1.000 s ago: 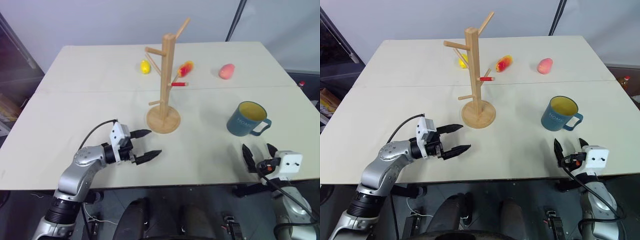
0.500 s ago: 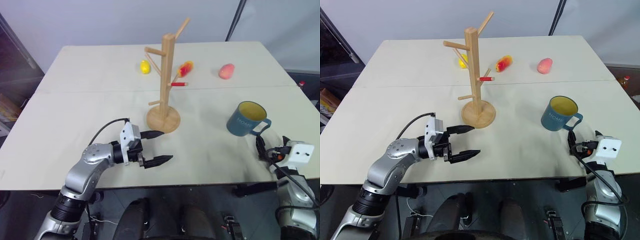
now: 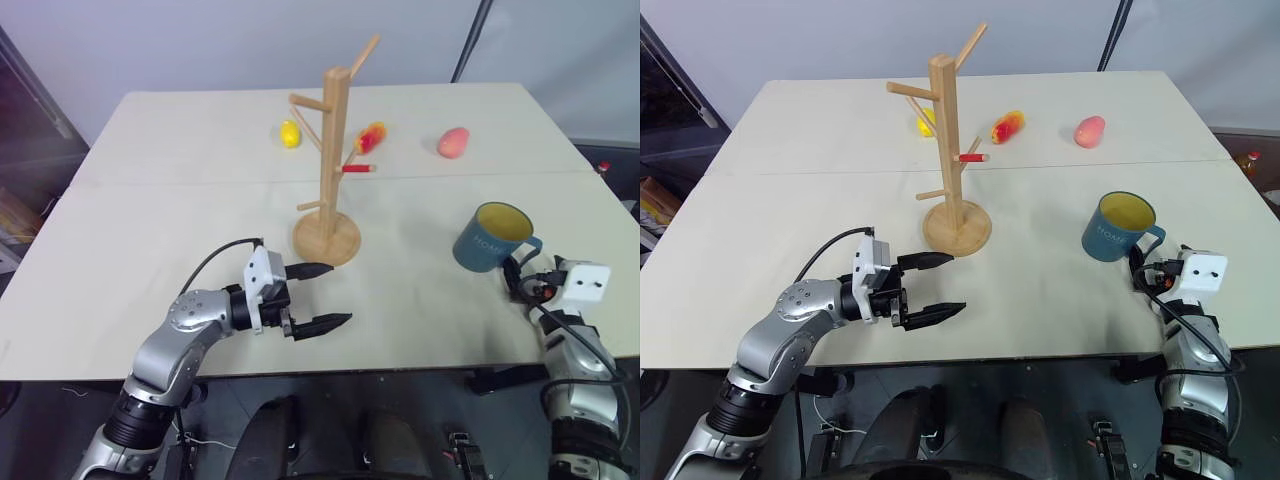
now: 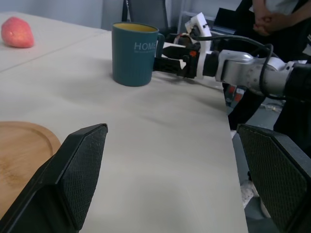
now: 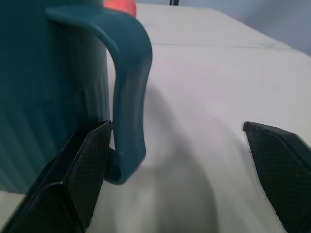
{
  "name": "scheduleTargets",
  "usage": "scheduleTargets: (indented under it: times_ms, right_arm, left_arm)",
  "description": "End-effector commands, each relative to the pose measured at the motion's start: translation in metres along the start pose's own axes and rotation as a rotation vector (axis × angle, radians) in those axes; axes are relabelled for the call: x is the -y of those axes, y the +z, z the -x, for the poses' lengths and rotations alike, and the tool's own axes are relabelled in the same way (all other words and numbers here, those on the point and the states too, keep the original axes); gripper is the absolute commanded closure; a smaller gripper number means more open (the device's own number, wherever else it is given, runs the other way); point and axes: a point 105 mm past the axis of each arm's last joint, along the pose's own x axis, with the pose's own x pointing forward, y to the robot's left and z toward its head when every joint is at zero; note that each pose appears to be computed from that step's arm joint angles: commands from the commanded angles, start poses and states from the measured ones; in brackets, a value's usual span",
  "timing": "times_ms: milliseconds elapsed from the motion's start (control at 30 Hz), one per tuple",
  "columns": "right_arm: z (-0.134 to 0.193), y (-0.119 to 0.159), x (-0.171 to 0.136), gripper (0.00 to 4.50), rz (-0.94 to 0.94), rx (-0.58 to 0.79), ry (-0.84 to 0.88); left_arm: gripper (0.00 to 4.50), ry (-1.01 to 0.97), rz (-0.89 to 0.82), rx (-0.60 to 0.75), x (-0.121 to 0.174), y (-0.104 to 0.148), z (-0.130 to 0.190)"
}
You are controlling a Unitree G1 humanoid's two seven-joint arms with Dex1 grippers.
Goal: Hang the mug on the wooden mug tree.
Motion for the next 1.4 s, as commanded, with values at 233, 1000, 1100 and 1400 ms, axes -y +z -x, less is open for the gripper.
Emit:
scheduleTargets:
  times_ms: [233,1000,1100,1400]
  right_arm:
    - [-0.003,0.016,-0.013,4.48,0.001,0.052,0.089]
    - [-0.010,0.183,-0.187,4.48,0.774,0.432,0.887]
    - [-0.013,0.189,-0.192,4.48,0.778,0.443,0.904]
    - [-0.018,0.206,-0.206,4.48,0.789,0.469,0.937]
  left_arm:
    - [0.00,0.001,-0.030,0.036,0.004,0.011,0.000]
    - [0.00,0.329,-0.138,0.033,-0.057,0.029,0.068]
    - [0.00,0.345,-0.138,0.043,-0.057,0.031,0.070]
    - [0.00,0.378,-0.123,0.063,-0.054,0.032,0.075]
